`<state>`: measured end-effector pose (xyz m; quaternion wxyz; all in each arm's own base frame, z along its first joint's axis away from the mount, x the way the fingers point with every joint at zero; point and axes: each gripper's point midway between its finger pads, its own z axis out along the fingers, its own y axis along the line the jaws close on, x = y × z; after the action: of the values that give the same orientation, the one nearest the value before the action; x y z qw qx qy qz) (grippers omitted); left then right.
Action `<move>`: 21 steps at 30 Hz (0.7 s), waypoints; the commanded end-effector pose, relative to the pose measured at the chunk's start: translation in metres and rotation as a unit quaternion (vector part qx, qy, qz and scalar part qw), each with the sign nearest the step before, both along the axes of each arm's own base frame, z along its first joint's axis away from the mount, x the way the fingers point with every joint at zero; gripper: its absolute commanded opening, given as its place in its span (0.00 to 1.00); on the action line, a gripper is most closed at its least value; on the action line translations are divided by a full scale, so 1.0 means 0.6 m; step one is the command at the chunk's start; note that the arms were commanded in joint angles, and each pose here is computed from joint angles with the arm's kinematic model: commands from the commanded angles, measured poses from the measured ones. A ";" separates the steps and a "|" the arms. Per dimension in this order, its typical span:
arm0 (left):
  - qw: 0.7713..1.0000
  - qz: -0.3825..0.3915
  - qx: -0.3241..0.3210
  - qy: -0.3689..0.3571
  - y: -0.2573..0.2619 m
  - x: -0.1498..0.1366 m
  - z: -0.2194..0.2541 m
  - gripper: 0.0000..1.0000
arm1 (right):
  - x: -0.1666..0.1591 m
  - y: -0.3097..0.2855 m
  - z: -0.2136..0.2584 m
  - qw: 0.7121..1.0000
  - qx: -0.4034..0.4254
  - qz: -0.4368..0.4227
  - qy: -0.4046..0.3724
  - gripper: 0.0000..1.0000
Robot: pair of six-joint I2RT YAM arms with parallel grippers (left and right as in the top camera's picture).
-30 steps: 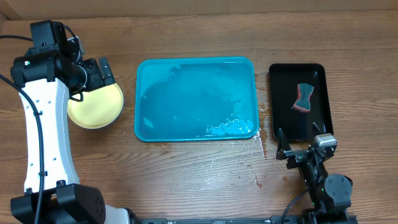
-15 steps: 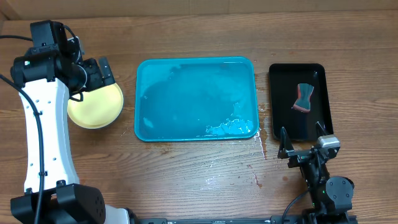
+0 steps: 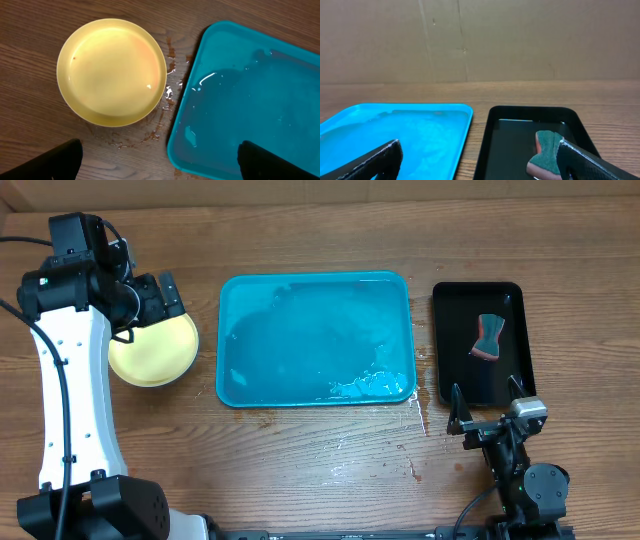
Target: Clean dirty plates on tray and stack at the side
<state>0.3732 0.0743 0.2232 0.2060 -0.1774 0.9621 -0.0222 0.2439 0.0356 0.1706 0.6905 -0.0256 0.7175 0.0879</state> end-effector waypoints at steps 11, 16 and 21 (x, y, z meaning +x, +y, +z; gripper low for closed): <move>0.998 -0.025 0.020 -0.061 -0.029 -0.020 0.076 1.00 | 0.000 -0.002 0.000 1.000 0.002 -0.004 -0.004 1.00; 0.982 -0.045 0.076 -0.165 -0.056 -0.046 0.174 1.00 | 0.000 -0.002 0.000 1.000 0.002 -0.004 -0.004 1.00; 0.955 -0.051 0.091 -0.279 -0.075 -0.077 0.219 1.00 | 0.000 -0.002 0.000 1.000 0.002 -0.004 -0.004 1.00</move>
<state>0.3448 0.0255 0.3634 0.4662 -0.0972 0.8793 -0.0118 0.2439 0.0356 0.1705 0.6904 -0.0255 0.7177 0.0878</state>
